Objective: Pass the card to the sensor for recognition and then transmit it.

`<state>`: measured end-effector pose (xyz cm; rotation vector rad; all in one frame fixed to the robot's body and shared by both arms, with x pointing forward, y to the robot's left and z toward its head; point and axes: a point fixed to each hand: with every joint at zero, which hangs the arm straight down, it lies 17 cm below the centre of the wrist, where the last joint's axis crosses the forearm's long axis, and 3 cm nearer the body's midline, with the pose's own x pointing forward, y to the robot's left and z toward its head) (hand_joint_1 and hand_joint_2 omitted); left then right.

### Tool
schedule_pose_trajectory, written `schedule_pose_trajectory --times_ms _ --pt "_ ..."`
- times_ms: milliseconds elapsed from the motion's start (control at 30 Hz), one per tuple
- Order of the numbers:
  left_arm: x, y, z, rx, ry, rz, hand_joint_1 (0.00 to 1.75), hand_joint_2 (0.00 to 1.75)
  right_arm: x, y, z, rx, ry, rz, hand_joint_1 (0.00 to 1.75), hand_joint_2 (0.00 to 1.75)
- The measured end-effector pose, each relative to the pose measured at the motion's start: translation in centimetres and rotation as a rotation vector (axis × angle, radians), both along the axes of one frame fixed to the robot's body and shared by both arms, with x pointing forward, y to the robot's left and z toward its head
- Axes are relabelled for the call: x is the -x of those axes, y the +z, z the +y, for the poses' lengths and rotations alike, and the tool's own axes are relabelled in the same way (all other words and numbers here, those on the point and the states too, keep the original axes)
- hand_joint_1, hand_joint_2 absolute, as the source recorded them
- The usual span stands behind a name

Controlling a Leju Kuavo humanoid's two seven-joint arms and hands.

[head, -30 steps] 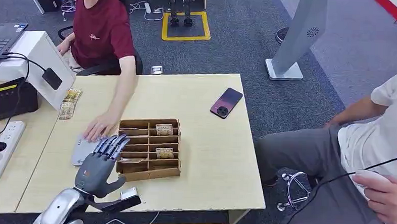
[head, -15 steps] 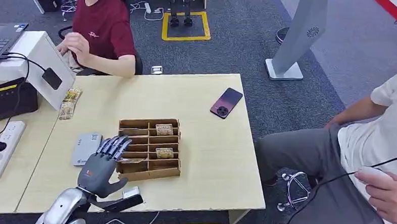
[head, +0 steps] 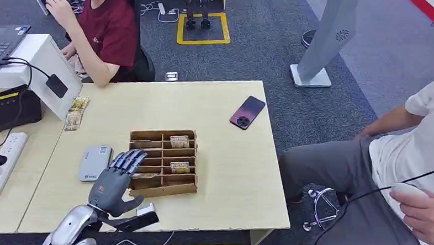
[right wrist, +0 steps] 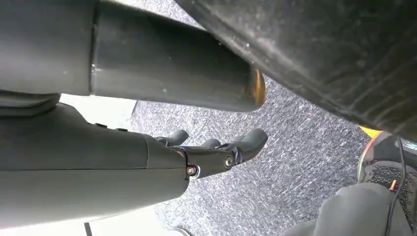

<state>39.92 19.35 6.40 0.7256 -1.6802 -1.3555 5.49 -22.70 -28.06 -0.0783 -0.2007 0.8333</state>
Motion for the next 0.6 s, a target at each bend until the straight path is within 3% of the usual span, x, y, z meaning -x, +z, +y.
schedule_pose_trajectory --times_ms 100,133,600 --pt "0.0 0.02 -0.07 0.003 0.0 0.0 0.0 1.75 0.0 0.0 0.0 0.0 0.002 0.0 0.0 0.0" --pt "0.0 0.03 -0.1 0.004 0.0 0.0 1.75 1.75 0.01 0.0 0.0 0.001 0.003 0.0 0.0 0.0" --pt "0.08 -0.07 -0.01 -0.012 -0.009 -0.003 1.75 1.75 0.03 -0.01 -0.02 0.002 0.003 0.001 0.0 0.0"
